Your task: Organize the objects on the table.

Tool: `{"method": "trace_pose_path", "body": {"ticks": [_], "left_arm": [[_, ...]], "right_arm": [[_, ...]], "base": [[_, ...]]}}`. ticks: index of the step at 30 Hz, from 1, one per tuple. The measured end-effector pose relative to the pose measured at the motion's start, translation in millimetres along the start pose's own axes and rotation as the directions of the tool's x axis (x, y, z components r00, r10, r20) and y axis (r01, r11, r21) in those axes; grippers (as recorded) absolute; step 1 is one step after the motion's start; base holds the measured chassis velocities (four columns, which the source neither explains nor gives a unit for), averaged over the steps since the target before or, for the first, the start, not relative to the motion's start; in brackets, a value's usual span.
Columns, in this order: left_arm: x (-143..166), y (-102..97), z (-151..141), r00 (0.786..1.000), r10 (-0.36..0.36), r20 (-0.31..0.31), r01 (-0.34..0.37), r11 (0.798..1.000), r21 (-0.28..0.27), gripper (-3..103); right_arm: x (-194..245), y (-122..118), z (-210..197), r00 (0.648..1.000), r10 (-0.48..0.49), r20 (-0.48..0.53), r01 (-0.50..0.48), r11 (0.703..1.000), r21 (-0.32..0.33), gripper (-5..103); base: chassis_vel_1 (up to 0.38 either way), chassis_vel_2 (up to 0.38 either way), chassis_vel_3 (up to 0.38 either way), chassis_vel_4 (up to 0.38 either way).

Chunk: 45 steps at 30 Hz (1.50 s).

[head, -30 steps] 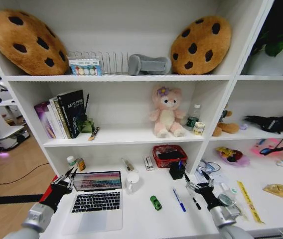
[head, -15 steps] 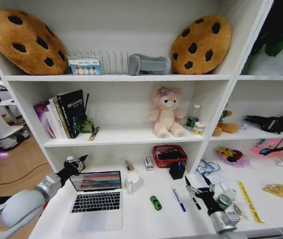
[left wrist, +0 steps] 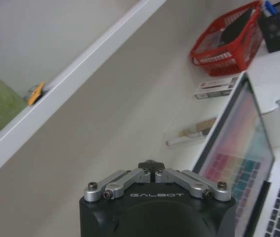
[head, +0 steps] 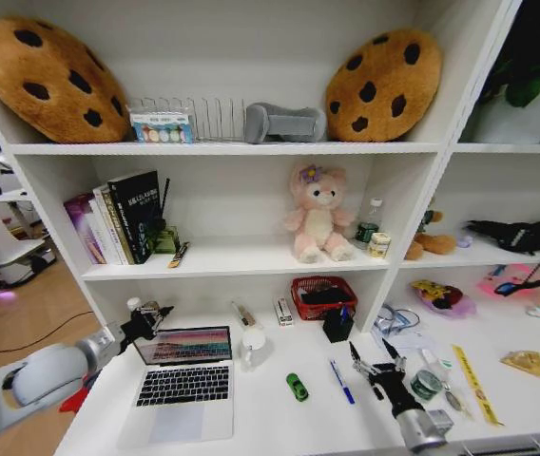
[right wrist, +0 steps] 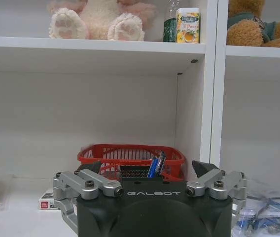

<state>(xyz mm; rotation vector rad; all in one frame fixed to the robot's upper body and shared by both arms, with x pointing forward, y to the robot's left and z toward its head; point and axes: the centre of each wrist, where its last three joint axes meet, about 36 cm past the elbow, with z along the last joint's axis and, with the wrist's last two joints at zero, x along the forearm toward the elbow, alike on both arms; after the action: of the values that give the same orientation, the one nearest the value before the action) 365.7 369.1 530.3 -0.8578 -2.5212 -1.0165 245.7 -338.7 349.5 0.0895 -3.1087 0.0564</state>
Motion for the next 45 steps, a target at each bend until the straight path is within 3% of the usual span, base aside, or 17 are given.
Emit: {"method": "trace_pose_path", "body": {"ticks": [8, 13, 17, 19, 25, 34, 37, 40, 43, 45], "left_arm": [[6, -31.6, -20, 0.996, 0.088, -0.009, -0.088, 0.996, 0.020, 0], [11, -42.8, -29, 0.995, 0.098, -0.004, -0.098, 0.994, 0.046, 0], [20, -69.9, -31, 0.991, 0.131, -0.008, -0.130, 0.988, 0.080, 0], [25, -87.5, -25, 0.989, 0.148, -0.026, -0.144, 0.984, 0.102, 0], [30, -109.8, -9, 0.987, 0.154, -0.046, -0.147, 0.980, 0.137, 0], [47, -166.3, 39, 0.976, 0.175, -0.130, -0.141, 0.962, 0.234, 0], [51, -176.8, 46, 0.973, 0.186, -0.136, -0.150, 0.959, 0.241, 0], [51, -178.5, 50, 0.976, 0.174, -0.131, -0.139, 0.960, 0.242, 0], [47, -173.6, 51, 0.987, 0.115, -0.112, -0.083, 0.964, 0.254, 3], [39, -167.3, 46, 0.995, 0.011, -0.096, 0.021, 0.946, 0.325, 11]], "right_arm": [[-1, -3, -1, 1.000, 0.002, 0.001, -0.002, 1.000, 0.003, 100], [-3, -5, -3, 1.000, 0.003, 0.007, -0.003, 1.000, 0.002, 100], [-4, -7, -3, 1.000, 0.008, 0.008, -0.008, 1.000, 0.001, 100], [-5, -7, -4, 1.000, 0.011, 0.009, -0.011, 1.000, -0.001, 100], [-7, -7, -5, 1.000, 0.013, 0.010, -0.013, 1.000, -0.001, 100], [-11, -7, -7, 1.000, 0.019, 0.004, -0.019, 1.000, -0.002, 100], [-12, -5, -8, 1.000, 0.016, -0.001, -0.016, 1.000, 0.000, 100], [-12, -2, -10, 1.000, 0.013, -0.002, -0.013, 1.000, 0.005, 100], [-11, 1, -11, 1.000, 0.008, -0.005, -0.008, 1.000, 0.012, 100], [-7, 3, -9, 1.000, 0.002, -0.017, -0.002, 1.000, 0.023, 100]], "base": [[0.000, 0.000, 0.000, 0.000], [0.000, 0.000, 0.000, 0.000], [0.000, 0.000, 0.000, 0.000], [0.000, 0.000, 0.000, 0.000], [0.000, 0.000, 0.000, 0.000], [0.000, 0.000, 0.000, 0.000], [0.000, 0.000, 0.000, 0.000], [0.000, 0.000, 0.000, 0.000], [0.000, 0.000, 0.000, 0.000], [0.000, 0.000, 0.000, 0.000]]}}
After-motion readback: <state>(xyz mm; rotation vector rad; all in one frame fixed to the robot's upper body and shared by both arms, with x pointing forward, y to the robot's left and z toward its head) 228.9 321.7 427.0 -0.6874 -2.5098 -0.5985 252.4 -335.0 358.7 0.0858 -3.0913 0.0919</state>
